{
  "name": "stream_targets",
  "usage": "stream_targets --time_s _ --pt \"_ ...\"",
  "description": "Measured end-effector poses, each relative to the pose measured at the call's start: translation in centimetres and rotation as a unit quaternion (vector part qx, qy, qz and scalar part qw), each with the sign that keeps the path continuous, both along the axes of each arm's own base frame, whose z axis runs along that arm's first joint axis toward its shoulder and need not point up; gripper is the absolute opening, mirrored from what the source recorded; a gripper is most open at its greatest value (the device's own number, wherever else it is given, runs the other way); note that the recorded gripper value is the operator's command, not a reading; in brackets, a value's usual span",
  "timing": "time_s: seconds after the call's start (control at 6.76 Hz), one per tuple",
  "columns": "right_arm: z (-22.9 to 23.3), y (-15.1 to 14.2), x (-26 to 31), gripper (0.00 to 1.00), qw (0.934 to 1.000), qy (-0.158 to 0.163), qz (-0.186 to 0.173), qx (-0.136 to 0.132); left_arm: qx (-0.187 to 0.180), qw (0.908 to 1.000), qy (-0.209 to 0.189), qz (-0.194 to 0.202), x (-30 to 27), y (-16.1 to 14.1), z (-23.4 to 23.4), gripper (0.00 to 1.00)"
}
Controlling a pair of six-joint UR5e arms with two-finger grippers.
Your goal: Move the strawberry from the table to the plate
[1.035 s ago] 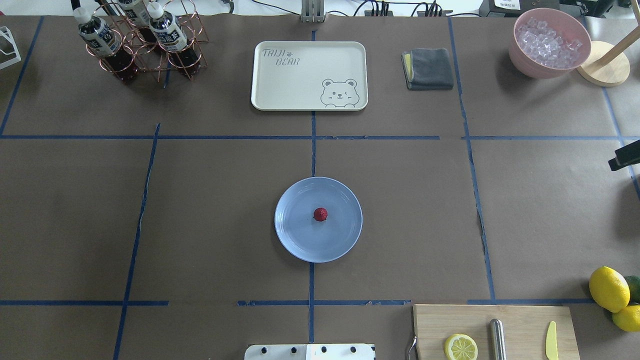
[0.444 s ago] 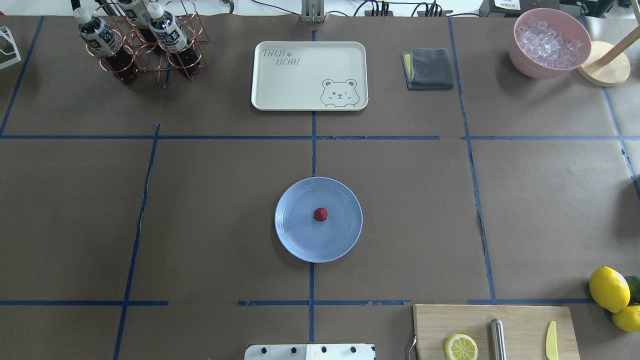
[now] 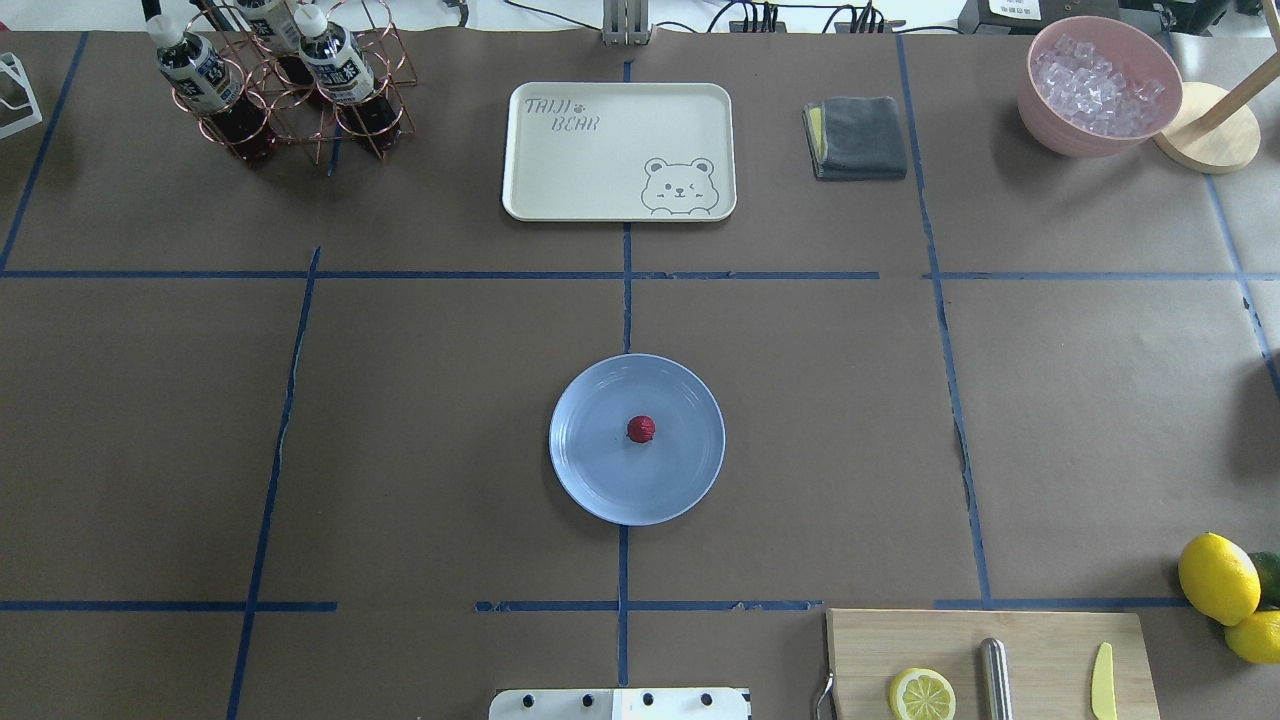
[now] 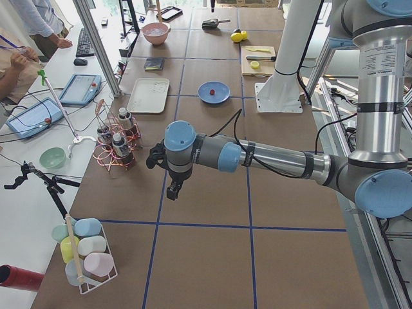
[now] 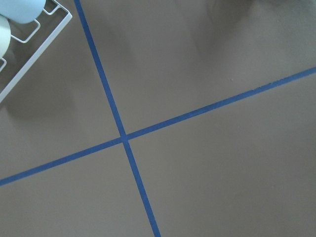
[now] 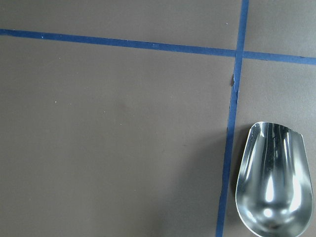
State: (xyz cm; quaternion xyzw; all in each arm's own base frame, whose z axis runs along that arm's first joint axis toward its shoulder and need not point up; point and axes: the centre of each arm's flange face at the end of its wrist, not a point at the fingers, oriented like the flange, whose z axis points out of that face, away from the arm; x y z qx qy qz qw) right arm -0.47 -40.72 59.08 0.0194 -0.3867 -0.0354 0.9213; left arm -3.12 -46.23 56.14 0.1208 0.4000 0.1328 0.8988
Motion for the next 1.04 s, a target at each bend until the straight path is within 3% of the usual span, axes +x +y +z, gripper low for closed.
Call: stream_targets --time_s 0.3,0.74,1.04 --pt "-0.3 1.0 1.3 1.0 0.9999 -0.012 0.006 0.002 -0.011 0.9999 -0.003 -0.001 -0.1 1.4 1.1 1.0" --pt "0.8 1.6 3.8 1.0 0.9994 -0.008 -0.023 0.025 -0.028 0.9996 -0.006 0.001 -0.1 1.6 2.8 1.0" --pt "0.7 1.3 3.9 1.0 0.9992 -0.006 -0.027 0.028 -0.061 0.9981 -0.01 0.0 -0.2 1.4 3.5 1.0"
